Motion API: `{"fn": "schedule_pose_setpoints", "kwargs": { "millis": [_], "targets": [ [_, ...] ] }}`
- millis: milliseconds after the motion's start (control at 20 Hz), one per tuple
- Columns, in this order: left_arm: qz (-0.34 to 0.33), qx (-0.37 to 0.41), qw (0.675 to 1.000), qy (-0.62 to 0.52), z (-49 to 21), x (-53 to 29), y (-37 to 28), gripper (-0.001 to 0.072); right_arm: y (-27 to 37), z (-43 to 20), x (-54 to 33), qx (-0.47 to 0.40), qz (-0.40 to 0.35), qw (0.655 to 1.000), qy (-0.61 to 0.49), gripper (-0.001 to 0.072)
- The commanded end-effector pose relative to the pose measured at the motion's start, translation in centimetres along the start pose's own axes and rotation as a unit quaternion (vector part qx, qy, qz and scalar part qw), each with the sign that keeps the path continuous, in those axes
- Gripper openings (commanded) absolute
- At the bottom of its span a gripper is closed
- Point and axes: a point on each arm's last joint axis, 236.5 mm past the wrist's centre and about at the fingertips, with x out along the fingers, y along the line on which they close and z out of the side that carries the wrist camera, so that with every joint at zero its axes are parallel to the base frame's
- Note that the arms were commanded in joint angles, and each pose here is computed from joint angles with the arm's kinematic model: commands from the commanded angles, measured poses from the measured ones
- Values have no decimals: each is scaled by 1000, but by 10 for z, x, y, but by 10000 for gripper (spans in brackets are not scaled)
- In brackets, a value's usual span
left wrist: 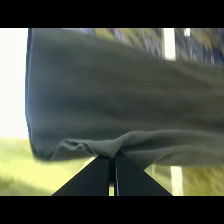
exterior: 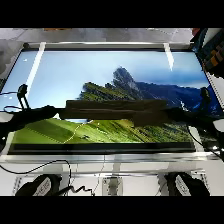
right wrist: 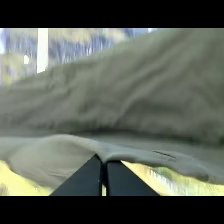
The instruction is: Fold the clothes and pants, and hang the long-sleeved shirts on hangers.
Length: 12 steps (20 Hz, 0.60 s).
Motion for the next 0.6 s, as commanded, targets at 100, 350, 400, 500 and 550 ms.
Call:
{"fn": "schedule_pose_setpoints", "kwargs": {
  "millis": [100, 350, 400, 500, 550],
  "targets": [
    [35, -48, 998, -32, 11, 73, 17, 15, -35, 43, 81, 42, -59, 996, -53, 13],
    [42, -79, 995, -33, 27, 108, 32, 16, -66, 68, 135, 65, -76, 995, -25, 13],
    [42, -78, 996, -34, 32, 112, 33, 17, -70, 68, 142, 67, -78, 994, -20, 14],
    [41, -76, 996, -36, 38, 114, 33, 461, -78, 63, 153, 71, -83, 994, -9, 149],
    [39, -74, 996, -38, 40, 114, 31, 720, -80, 60, 155, 71, -85, 994, -5, 443]
  ]
}}
